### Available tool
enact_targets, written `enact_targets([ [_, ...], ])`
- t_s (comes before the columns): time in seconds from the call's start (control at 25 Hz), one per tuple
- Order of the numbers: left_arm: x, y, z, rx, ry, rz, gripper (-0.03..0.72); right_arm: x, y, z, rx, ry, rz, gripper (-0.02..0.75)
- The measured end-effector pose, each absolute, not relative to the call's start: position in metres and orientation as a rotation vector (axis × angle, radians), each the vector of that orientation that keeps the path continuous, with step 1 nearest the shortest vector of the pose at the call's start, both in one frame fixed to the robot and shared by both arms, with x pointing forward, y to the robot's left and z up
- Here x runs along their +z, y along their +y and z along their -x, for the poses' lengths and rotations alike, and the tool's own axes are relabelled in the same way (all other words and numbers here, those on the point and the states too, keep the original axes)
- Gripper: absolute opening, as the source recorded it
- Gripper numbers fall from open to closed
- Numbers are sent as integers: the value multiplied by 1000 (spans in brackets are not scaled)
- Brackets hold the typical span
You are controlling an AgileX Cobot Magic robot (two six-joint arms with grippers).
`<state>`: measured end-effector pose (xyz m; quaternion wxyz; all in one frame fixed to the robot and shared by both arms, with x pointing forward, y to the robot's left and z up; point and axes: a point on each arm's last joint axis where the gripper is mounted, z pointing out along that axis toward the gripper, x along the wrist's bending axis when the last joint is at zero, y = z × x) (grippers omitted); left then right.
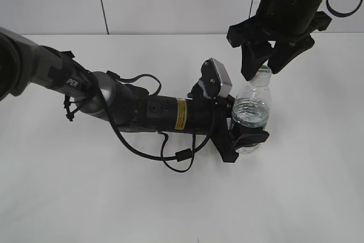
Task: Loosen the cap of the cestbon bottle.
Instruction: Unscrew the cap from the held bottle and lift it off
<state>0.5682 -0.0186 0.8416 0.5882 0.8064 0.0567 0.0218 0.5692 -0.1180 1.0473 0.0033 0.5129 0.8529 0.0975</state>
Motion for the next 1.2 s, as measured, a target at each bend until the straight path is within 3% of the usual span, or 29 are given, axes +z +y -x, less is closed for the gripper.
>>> enact_targets([
  [0.24, 842, -19, -568, 51, 133, -1878, 409, 1047, -118, -569, 306, 2673, -1610, 354],
  [0.68, 842, -19, -568, 51, 133, -1878, 409, 1046, -118, -570, 302, 2674, -1611, 344],
  [0.88, 842, -19, -568, 51, 133, -1878, 409, 1046, -118, -570, 299, 2682, -1591, 297],
  [1.2, 842, -19, -569, 53, 137, -1878, 409, 1046, -118, -570, 292, 2850, -1203, 296],
])
